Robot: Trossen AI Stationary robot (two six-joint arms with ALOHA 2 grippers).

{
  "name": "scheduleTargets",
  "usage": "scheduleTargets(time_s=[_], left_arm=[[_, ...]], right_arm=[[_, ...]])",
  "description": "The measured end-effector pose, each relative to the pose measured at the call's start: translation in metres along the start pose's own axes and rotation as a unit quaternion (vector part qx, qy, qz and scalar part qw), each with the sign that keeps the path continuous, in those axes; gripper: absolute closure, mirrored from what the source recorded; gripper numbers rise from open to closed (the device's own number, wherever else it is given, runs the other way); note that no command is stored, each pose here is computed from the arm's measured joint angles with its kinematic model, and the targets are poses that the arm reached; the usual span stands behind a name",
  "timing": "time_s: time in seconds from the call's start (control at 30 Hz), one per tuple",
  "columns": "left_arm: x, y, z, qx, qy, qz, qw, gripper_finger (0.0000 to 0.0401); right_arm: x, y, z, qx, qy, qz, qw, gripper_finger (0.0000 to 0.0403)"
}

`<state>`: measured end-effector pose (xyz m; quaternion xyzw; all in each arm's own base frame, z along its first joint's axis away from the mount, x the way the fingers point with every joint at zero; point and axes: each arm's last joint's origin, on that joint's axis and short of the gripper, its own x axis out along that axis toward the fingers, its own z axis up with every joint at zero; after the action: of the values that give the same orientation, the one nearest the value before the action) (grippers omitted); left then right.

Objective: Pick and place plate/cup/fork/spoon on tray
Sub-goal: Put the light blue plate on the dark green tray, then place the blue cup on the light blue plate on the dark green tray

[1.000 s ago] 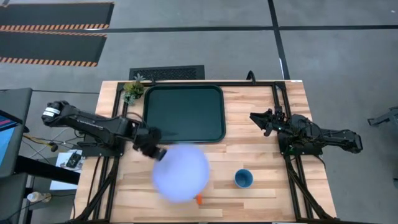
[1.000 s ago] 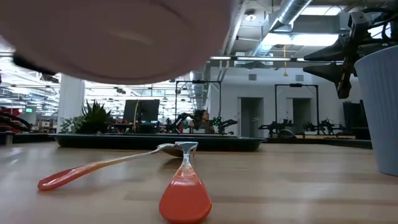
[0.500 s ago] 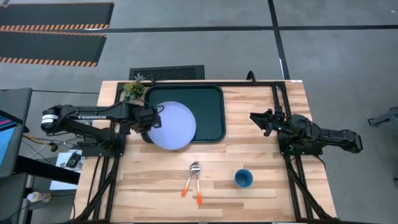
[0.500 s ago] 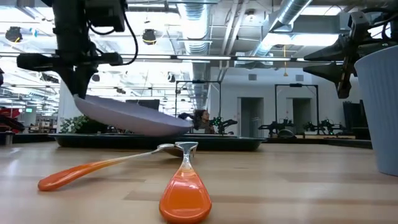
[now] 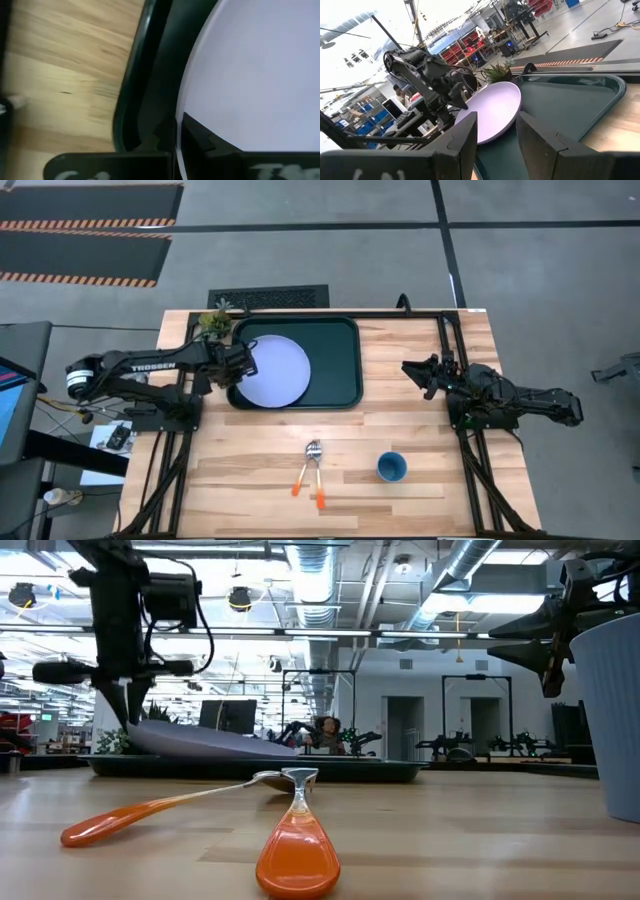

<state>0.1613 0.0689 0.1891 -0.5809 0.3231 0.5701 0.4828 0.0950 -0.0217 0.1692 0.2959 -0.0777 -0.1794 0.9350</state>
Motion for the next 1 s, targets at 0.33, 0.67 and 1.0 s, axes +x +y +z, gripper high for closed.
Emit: scheduleTargets(time_s=[0.33, 0.67, 1.0], left_arm=[[0.012, 0.006, 0.002, -0.022, -0.004, 0.002, 1.0, 0.0398], [0.012, 0.008, 0.002, -0.017, -0.003, 0.011, 1.0, 0.0332], [-0.017, -0.029, -0.002, 0.083, 0.065, -0.17, 0.98, 0.0257]], right_arm=[[0.0, 0.0, 0.0, -0.006, 0.0, 0.0, 1.0, 0.0242], [0.0, 0.0, 0.0, -0.006, 0.0, 0.0, 1.0, 0.0242], [0.0, 0.0, 0.0, -0.005, 0.0, 0.0, 1.0, 0.0242]])
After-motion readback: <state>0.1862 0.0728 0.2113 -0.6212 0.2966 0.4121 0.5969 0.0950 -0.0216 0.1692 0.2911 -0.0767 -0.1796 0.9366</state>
